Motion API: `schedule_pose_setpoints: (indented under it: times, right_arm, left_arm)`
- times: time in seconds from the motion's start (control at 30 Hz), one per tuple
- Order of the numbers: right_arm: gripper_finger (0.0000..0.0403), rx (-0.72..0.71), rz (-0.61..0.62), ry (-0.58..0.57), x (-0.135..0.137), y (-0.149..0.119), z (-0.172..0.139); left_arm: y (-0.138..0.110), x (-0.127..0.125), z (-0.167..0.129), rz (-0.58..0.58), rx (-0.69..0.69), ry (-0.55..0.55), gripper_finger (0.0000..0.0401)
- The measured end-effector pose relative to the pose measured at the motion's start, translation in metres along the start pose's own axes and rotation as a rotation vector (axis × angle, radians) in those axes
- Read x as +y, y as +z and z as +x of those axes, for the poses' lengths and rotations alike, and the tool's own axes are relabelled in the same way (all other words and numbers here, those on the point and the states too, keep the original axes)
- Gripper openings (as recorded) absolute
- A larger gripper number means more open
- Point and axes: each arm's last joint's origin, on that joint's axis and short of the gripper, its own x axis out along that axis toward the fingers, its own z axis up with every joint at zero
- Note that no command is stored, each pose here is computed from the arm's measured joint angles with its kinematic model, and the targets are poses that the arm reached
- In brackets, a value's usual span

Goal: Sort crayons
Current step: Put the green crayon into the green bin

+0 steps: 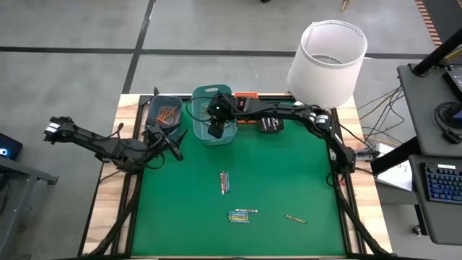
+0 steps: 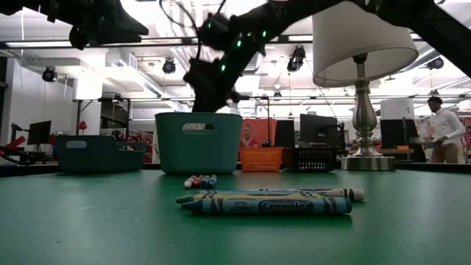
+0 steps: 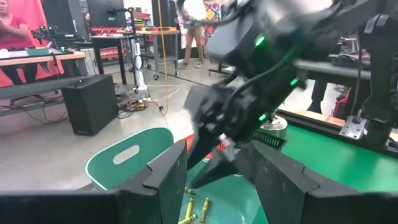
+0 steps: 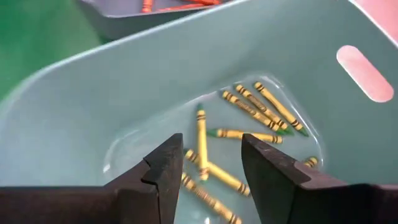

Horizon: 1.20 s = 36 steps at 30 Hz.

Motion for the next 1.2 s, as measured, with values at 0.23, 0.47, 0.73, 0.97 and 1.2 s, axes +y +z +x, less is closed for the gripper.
schedule_pose_setpoints:
  times: [0.23, 0.47, 0.73, 0.97, 1.2]
  right_arm:
    - [0.0143, 0.04, -0.106, 0.052, 0.027, 0.008, -0.057]
    - [0.0132, 0.108, -0.198, 0.182, 0.058, 0.004, -0.111]
    - [0.0132, 0.381, -0.309, 0.4, 0.1, -0.034, -0.138]
    - [0.0125, 0.645, -0.357, 0.441, 0.147, -0.088, -0.141]
    - [0.0127, 0.81, -0.425, 0.42, 0.19, -0.147, -0.165]
  left_arm:
    - [-0.005, -0.005, 0.003, 0.031, 0.017, 0.002, 0.0158]
    - [-0.009, -0.009, 0.005, 0.053, 0.029, 0.003, 0.0158]
    - [-0.008, -0.012, 0.007, 0.059, 0.034, 0.001, 0.0158]
    - [-0.007, -0.015, 0.009, 0.07, 0.04, 0.001, 0.0158]
    - [-0.005, -0.019, 0.01, 0.072, 0.042, -0.006, 0.0158]
